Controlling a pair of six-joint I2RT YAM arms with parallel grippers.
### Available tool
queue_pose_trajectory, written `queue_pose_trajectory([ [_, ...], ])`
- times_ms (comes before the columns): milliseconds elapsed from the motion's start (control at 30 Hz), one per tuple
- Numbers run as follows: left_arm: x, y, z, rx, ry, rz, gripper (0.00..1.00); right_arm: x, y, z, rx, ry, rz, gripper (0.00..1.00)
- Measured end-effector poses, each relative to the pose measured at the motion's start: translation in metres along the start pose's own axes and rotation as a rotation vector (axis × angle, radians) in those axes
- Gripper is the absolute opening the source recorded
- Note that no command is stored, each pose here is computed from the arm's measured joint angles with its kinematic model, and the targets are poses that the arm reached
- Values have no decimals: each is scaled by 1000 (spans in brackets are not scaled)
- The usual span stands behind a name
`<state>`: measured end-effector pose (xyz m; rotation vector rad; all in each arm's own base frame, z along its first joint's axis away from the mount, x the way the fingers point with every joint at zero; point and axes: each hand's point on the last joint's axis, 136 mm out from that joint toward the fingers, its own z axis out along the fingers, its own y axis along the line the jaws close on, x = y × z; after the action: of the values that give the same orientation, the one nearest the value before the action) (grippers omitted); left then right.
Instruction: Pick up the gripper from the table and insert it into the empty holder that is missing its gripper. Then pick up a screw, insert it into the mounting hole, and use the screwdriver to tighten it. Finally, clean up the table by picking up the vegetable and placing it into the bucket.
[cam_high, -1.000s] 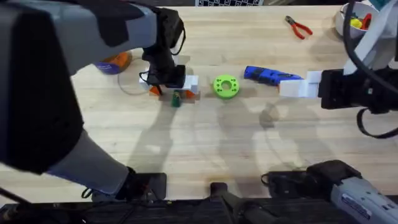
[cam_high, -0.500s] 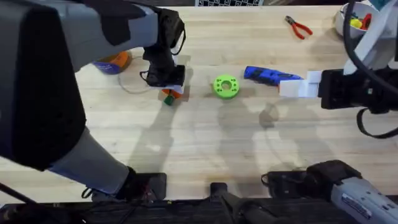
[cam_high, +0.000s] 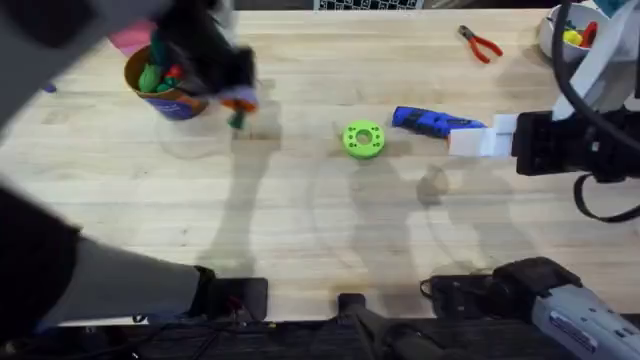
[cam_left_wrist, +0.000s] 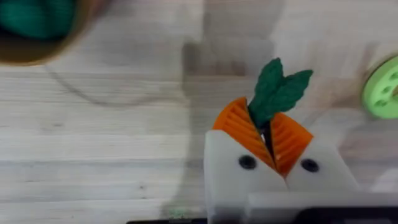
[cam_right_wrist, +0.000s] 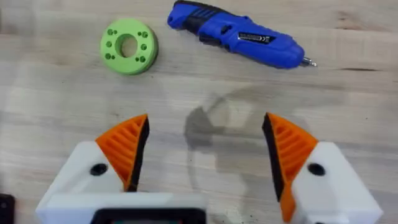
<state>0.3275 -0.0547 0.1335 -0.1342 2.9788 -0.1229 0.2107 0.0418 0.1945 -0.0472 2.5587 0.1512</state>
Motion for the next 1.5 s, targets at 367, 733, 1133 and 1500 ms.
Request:
queue_pose_trajectory([
  [367, -79, 100, -78, -61, -374, -169, 27, -2, 0, 0, -1, -7, 0, 994],
  [733, -94, 147, -27, -147, -293, -207, 27, -2, 0, 0, -1, -7, 0, 990],
  [1133, -92, 156, -1, -162, -226, -213, 823, -2, 0, 0, -1, -8, 0, 994],
  [1500, -63, 138, -57, -157, -258, -194, 986, -2, 0, 0, -1, -9, 0, 993],
])
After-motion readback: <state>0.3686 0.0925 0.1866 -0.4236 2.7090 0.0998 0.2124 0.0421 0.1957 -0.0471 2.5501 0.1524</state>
